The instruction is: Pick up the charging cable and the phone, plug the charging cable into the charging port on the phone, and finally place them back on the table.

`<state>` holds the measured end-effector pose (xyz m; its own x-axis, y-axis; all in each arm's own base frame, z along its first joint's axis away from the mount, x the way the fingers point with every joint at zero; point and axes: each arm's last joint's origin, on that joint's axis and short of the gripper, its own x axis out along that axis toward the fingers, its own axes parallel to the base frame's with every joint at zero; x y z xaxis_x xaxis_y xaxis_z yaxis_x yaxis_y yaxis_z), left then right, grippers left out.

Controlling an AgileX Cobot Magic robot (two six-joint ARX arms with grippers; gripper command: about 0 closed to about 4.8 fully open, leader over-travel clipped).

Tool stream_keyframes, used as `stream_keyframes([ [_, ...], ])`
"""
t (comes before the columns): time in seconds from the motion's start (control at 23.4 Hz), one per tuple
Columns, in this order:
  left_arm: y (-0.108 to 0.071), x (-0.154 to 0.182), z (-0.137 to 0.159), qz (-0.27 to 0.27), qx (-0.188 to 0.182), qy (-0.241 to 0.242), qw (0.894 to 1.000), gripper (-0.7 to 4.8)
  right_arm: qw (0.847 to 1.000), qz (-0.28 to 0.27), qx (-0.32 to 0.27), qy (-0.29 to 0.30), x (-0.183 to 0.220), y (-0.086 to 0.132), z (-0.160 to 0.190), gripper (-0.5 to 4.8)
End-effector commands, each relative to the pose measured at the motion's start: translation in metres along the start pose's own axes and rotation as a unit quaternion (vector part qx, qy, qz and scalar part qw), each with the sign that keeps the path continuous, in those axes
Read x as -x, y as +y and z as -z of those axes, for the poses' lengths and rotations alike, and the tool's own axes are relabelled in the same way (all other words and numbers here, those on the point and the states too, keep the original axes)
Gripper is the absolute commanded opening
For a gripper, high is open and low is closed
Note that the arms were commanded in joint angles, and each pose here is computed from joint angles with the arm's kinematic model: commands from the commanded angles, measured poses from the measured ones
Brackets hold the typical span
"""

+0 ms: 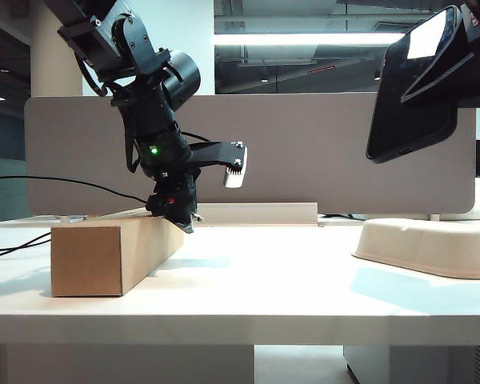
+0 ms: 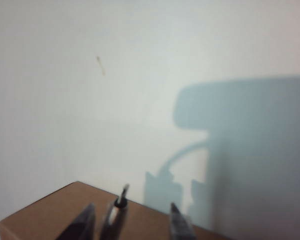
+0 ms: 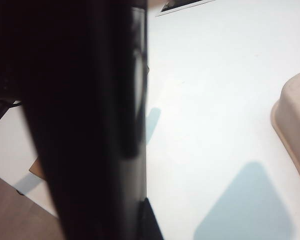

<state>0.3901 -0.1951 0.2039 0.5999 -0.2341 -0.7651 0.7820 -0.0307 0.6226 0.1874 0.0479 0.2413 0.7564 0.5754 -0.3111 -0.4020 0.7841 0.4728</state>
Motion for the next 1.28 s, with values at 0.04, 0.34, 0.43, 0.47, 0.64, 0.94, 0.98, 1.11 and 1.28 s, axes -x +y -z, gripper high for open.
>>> stream_keyframes([
  [0.04,0.003,0.001,0.000,-0.012,-0.001,0.006,1.000,1.25,1.000,-0.011,0.012,-0.018,0.001,0.003,-0.005,-0.05],
  [0.34,0.003,0.001,0.001,-0.018,-0.002,0.023,1.000,0.36,1.000,-0.010,0.010,-0.014,0.001,0.003,-0.004,-0.05],
  [0.43,0.003,0.001,0.000,-0.018,-0.003,0.021,1.000,-0.06,1.000,-0.009,0.010,-0.014,0.001,0.003,-0.004,-0.05],
  [0.47,0.004,0.002,-0.001,-0.018,-0.003,0.020,1.000,-0.06,1.000,-0.009,0.010,-0.014,0.001,0.003,-0.004,-0.05],
  [0.64,0.006,0.008,-0.005,-0.023,0.009,0.015,1.000,-0.06,1.000,-0.009,0.012,-0.014,0.001,0.003,-0.005,-0.05],
  [0.94,0.028,0.047,-0.014,-0.063,0.076,-0.029,0.995,-0.06,0.999,-0.013,0.017,-0.024,0.002,0.003,-0.007,-0.05],
  [0.98,0.031,0.055,-0.016,-0.067,0.092,-0.044,0.992,-0.06,0.999,-0.013,0.018,-0.026,0.002,0.004,-0.007,-0.05],
  [1.11,0.037,0.086,-0.018,-0.065,0.169,-0.106,0.978,-0.06,0.999,-0.018,0.024,-0.038,0.002,0.005,-0.009,-0.05],
  [1.28,0.039,0.128,-0.022,-0.009,0.250,-0.208,0.945,-0.06,0.997,-0.028,0.036,-0.062,0.002,0.007,-0.014,-0.05],
])
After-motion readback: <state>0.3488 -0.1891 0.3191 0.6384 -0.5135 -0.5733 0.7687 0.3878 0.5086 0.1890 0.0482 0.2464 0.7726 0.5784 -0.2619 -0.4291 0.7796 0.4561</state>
